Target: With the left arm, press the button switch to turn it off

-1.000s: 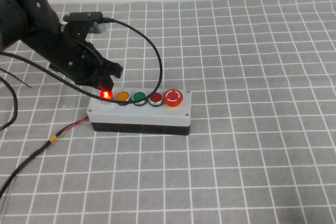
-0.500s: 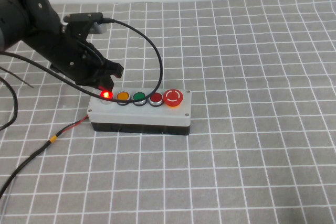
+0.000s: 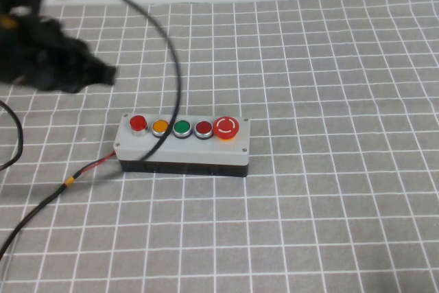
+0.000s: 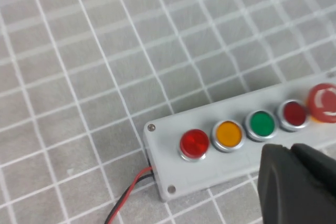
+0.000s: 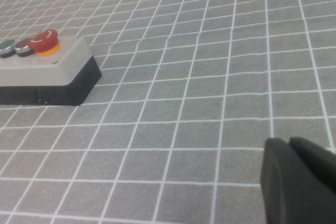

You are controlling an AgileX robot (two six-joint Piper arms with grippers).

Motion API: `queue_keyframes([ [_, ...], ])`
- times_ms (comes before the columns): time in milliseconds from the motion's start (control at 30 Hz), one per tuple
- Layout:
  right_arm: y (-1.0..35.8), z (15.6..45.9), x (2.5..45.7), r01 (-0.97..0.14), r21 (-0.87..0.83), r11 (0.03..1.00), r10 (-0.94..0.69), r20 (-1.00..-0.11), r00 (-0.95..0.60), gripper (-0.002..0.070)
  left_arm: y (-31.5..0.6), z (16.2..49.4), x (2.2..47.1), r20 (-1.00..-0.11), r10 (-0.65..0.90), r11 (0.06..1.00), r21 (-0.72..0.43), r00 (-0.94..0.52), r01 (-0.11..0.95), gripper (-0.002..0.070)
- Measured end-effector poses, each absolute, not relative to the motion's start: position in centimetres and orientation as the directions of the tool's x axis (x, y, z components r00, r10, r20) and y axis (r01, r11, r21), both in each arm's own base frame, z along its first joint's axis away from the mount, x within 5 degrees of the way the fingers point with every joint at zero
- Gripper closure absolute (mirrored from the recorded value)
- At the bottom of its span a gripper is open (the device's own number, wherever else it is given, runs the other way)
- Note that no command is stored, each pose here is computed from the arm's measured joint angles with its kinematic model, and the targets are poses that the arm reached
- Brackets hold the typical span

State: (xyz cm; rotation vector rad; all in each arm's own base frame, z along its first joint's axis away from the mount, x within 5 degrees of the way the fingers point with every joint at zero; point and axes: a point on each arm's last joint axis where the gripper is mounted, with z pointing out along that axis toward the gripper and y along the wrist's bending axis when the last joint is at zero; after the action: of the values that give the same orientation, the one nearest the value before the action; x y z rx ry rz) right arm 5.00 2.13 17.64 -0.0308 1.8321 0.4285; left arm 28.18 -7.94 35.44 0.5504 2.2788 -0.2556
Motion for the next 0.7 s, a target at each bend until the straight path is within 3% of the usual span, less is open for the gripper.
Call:
queue_keyframes([
  [233,2.1,17.6,5.0,-0.238,0.274,0.932,0.196,-0.932,-0.306,0.0694,-5.7,36.0,18.7,-0.859,0.240,0.907,0.032,-0.453,0.421,0.0678],
  [367,2.1,17.6,5.0,-0.238,0.274,0.932,0.196,-0.932,-0.306,0.0694,-4.6,34.7,14.3,-0.905,0.213,0.915,0.052,-0.369,0.400,0.0678],
  [700,2.1,17.6,5.0,-0.238,0.274,0.932,0.196,-0.932,-0.306,0.0694,-3.2,31.4,7.8,-0.951,0.178,0.918,0.068,-0.253,0.391,0.0678],
])
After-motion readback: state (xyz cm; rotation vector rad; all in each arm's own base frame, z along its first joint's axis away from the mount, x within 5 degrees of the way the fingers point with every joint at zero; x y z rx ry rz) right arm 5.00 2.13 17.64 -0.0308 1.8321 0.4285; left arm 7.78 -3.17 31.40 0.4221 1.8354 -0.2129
